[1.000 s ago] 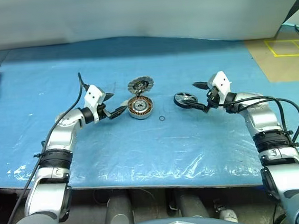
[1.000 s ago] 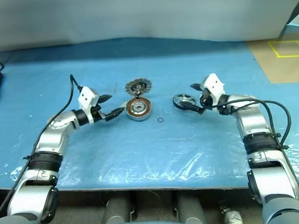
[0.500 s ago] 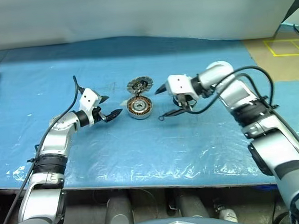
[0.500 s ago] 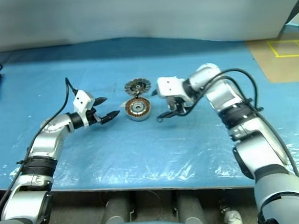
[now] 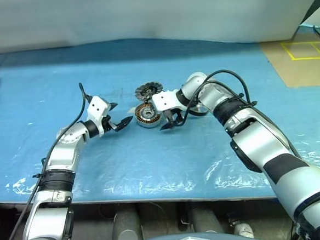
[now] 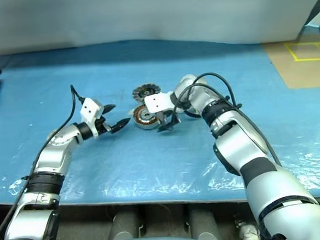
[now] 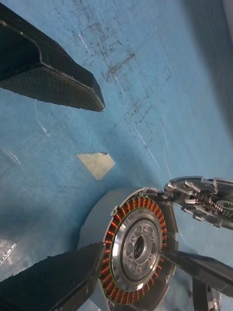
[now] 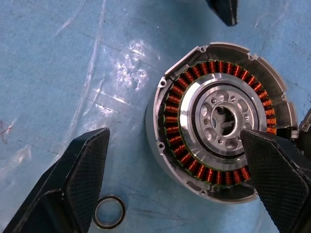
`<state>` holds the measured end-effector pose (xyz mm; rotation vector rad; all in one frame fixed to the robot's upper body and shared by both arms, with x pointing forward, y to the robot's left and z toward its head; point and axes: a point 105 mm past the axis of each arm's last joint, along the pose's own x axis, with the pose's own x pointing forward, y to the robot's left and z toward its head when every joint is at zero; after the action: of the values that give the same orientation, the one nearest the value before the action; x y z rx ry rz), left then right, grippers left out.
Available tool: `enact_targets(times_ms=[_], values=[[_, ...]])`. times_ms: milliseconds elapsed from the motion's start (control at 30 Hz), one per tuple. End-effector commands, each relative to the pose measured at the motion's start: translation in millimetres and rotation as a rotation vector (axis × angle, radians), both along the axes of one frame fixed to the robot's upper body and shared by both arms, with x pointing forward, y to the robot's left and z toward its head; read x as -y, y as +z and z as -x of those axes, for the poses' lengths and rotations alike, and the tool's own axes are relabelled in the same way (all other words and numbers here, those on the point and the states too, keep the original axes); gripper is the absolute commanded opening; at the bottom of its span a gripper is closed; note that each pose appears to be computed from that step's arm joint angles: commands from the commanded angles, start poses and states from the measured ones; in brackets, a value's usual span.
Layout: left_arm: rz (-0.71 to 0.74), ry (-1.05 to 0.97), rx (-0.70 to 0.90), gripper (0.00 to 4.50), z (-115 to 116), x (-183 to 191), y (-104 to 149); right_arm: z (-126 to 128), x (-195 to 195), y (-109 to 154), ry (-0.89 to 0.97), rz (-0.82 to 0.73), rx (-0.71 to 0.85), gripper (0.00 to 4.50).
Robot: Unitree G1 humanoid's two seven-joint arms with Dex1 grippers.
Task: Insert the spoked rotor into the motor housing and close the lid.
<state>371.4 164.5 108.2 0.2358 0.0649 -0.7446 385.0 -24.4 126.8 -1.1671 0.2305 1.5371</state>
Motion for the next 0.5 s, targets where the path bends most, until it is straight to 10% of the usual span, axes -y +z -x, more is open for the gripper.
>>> enact_targets(times_ms=[33, 500], values=[[0.009, 0.010, 0.036, 4.50, 1.5, -4.4, 10.3, -4.7, -8.3, 11.0, 0.009, -0.021, 0.053, 4.47], [0.000, 0.076, 0.040, 4.50, 4.1, -20.0, 7.5, -1.1, -22.4, -10.2, -0.005, -0.002, 0.019, 4.30]])
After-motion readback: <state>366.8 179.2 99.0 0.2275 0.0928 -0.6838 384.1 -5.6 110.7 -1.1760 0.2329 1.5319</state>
